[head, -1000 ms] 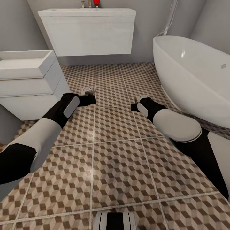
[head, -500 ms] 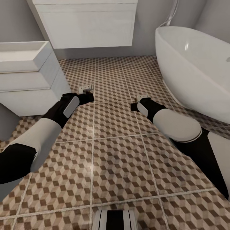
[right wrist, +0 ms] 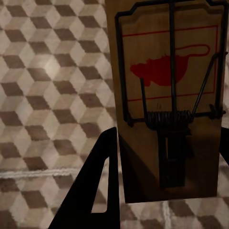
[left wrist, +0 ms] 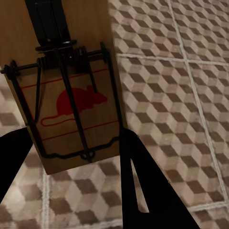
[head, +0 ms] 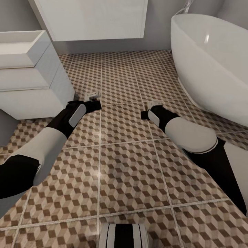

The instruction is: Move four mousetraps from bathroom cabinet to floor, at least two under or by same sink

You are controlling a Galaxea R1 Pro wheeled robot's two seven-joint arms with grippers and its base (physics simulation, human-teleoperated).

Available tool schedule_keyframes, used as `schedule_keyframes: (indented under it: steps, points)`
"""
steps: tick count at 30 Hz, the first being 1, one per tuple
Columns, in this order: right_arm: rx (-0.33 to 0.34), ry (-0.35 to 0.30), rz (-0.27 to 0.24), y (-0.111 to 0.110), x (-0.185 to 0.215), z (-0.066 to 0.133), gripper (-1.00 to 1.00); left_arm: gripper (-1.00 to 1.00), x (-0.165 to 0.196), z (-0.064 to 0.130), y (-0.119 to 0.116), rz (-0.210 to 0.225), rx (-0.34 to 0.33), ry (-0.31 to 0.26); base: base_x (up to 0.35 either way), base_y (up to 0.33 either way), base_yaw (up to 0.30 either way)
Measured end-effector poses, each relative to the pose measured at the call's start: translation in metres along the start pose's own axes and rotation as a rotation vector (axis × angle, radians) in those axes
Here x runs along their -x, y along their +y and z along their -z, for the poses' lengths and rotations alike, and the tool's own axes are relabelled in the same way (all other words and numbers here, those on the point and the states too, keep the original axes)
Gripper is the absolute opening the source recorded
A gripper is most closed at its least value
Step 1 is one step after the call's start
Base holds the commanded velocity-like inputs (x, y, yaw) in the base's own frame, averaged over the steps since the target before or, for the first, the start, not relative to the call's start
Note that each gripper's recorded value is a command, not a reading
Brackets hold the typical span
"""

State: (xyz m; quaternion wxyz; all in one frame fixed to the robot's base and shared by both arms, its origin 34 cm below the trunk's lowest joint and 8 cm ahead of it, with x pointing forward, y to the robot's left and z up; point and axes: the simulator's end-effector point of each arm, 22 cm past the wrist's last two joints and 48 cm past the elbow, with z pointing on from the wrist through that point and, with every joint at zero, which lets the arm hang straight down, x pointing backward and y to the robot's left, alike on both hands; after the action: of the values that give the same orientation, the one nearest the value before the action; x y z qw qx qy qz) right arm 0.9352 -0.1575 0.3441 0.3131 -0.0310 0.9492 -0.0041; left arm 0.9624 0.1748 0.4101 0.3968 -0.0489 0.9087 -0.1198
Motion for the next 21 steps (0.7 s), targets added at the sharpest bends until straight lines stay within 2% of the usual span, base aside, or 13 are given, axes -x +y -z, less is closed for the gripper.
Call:
schedule_keyframes:
  steps: [21]
  points:
    - [0.046, 0.087, -0.005, 0.012, -0.057, -0.05, -1.0, -1.0, -0.062, -0.043, 0.016, 0.011, 0.013, 0.08, 0.0, 0.0, 0.0]
